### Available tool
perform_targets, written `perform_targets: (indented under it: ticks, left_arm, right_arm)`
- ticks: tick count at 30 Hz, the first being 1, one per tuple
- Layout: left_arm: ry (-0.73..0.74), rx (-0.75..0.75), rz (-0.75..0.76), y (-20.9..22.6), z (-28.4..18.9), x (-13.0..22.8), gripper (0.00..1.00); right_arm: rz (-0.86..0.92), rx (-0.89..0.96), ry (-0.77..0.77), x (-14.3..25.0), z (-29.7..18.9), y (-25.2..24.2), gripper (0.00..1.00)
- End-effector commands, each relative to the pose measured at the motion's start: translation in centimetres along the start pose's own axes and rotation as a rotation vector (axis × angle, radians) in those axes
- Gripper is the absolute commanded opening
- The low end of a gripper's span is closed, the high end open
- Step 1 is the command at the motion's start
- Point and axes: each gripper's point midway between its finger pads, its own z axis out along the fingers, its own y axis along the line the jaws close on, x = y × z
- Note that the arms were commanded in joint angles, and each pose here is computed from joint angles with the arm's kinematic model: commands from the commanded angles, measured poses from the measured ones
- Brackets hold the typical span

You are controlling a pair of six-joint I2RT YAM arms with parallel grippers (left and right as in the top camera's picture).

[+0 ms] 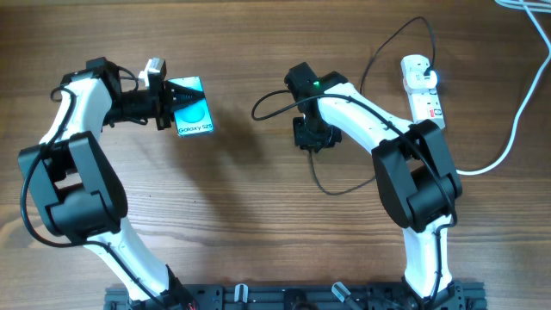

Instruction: Plug charger to phone and switch on socket

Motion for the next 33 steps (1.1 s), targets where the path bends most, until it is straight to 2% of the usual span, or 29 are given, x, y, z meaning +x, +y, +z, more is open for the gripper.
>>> perform_targets:
  ticks: [1,10,15,16,18,20,33]
  left_arm:
    - [-0.007,0.010,0.033,-0.65,-0.28,0.12,0.04]
    - [-0.007,0.010,0.033,-0.66,-0.28,0.12,0.04]
    - [-0.007,0.010,0.033,-0.66,-0.28,0.12,0.04]
    - [-0.007,0.010,0.033,-0.66,-0.28,0.12,0.04]
    - [-0.007,0.010,0.033,-0.66,-0.28,0.12,0.04]
    - [-0.007,0.010,0.033,-0.66,-0.28,0.12,0.04]
    - [-0.007,0.010,0.033,-0.66,-0.28,0.12,0.04]
  right_arm:
    - [-0.026,0.024,0.042,0.70,2.07,-0.47,0.24]
    - [-0.024,0.018,0.037,0.56,2.09,-0.35,0.05]
    - [-0.024,0.017,0.033,0.47,2.10,-0.31,0.05]
    - [-0.024,0.017,0.033,0.47,2.10,-0.31,0.06]
    - [-0.024,0.017,0.033,0.46,2.10,-0.31,0.21]
    - [-0.024,0.015,0.028,0.34,2.10,-0.26,0.26]
    - [-0.013,0.035,0.002,-0.21,2.10,-0.55,0.34]
